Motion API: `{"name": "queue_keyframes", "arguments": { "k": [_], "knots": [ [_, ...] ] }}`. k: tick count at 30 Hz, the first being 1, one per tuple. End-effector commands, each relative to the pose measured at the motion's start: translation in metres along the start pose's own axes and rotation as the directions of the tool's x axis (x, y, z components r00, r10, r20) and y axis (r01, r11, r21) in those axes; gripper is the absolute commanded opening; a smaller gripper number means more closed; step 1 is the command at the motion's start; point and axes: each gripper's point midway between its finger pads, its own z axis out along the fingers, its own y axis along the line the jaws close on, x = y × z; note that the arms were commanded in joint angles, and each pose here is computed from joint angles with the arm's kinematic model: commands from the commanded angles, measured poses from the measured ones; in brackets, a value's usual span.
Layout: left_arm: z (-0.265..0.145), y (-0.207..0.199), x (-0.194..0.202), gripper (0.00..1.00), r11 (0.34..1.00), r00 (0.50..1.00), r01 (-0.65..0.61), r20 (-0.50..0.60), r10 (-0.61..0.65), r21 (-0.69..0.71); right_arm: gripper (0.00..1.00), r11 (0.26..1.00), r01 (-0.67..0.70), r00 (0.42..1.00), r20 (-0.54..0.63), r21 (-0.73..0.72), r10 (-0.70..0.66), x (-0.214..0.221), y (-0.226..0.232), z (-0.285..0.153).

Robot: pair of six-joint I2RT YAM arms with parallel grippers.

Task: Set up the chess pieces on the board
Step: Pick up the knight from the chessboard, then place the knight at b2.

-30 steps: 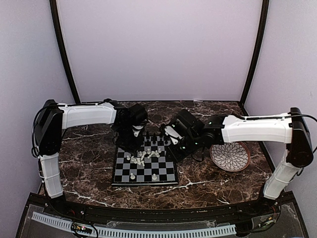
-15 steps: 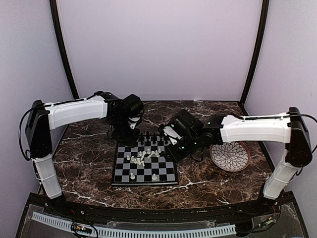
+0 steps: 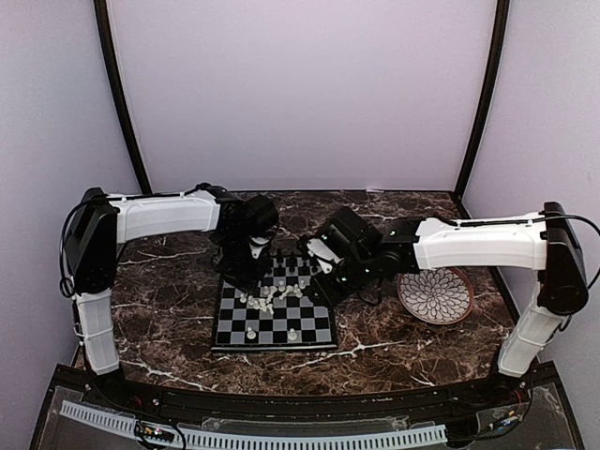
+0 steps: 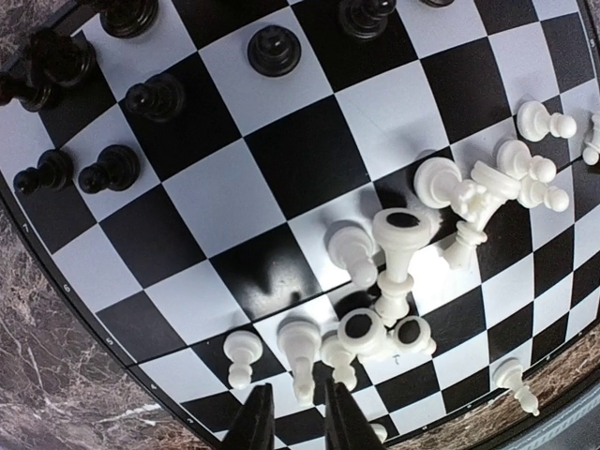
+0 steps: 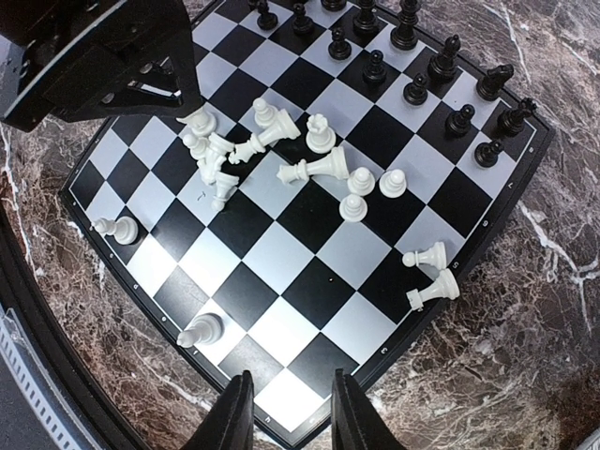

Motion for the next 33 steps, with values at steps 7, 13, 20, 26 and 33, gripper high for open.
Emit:
{"name": "queue_keyframes", "arguments": {
  "k": [7,13,20,26,33],
  "knots": [
    [0.014,0.002,0.009,0.18,1.000,0.997,-0.021,-0.068,0.021,-0.008,0.30,1.000,-0.009,0.999,0.047,0.001,0.009,-0.010,-0.003,-0.007],
    [0.008,0.002,0.007,0.03,1.000,0.998,-0.026,-0.061,0.025,-0.006,0.30,1.000,-0.009,0.999,0.049,0.002,0.009,-0.011,-0.004,-0.008],
    [-0.055,0.008,0.015,0.00,1.000,1.000,0.015,0.014,-0.015,-0.009,0.30,1.000,-0.004,0.999,0.044,-0.005,0.005,-0.011,-0.004,-0.005],
    [-0.061,0.007,0.069,0.00,0.996,0.997,0.079,-0.018,-0.078,0.042,0.30,1.000,0.006,0.999,0.041,-0.013,-0.005,-0.012,-0.002,-0.002],
    [-0.032,-0.010,0.109,0.00,0.993,0.993,0.097,-0.068,-0.092,0.068,0.30,0.999,0.011,1.000,0.028,-0.051,-0.010,-0.013,0.005,0.002]
  ]
}}
